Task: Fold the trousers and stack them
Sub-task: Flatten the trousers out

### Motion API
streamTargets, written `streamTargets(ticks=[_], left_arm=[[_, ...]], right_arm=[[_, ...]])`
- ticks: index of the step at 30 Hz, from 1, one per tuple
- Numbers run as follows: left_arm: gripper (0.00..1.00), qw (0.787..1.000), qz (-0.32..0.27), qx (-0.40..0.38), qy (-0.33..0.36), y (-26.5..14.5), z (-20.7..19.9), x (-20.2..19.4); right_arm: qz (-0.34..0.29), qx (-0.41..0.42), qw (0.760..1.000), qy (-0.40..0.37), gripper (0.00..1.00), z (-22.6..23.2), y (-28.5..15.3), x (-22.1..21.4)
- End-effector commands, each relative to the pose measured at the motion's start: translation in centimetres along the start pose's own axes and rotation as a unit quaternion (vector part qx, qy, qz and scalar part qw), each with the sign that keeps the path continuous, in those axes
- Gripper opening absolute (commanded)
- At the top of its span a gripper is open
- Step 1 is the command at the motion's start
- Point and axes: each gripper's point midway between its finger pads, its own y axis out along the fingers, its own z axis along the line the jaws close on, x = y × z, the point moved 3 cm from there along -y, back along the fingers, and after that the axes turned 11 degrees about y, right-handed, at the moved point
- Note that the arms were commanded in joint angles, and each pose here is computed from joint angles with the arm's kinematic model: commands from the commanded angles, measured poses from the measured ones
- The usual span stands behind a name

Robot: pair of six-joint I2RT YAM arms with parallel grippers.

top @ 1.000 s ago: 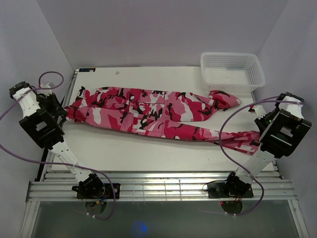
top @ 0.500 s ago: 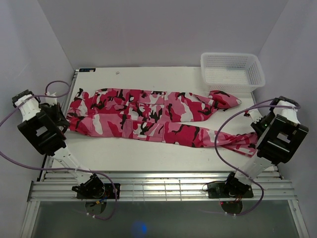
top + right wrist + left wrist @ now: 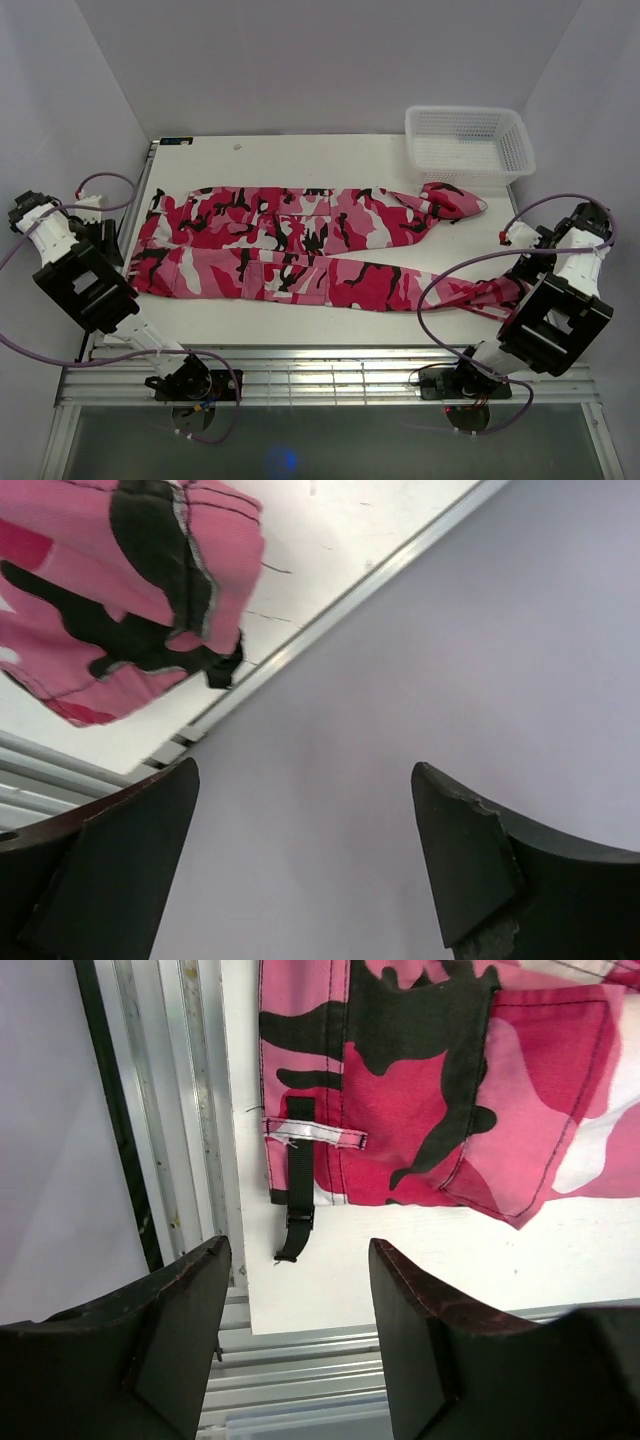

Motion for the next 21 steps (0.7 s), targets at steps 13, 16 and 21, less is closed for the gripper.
streamTargets(ticks=[13, 16, 21], left_arm=[[0.69, 0.980, -0.114, -0.141, 0.080, -2.4, -8.8, 4.3], [0.69, 0.980, -0.105, -0.148, 0.077, -1.6, -9.5, 4.7], [0.69, 0.984, -0.086, -0.147, 0.048, 0.0, -8.6, 5.0]], right_arm=[[-0.107, 0.086, 0.976, -0.168, 0.98, 0.1, 1.0, 3.4], [-0.119, 0.120, 0.969, -0.183, 0.98, 0.0, 1.3, 5.1], [-0.109, 0.176, 0.952, -0.225, 1.00, 2.0, 2.5, 7.5]])
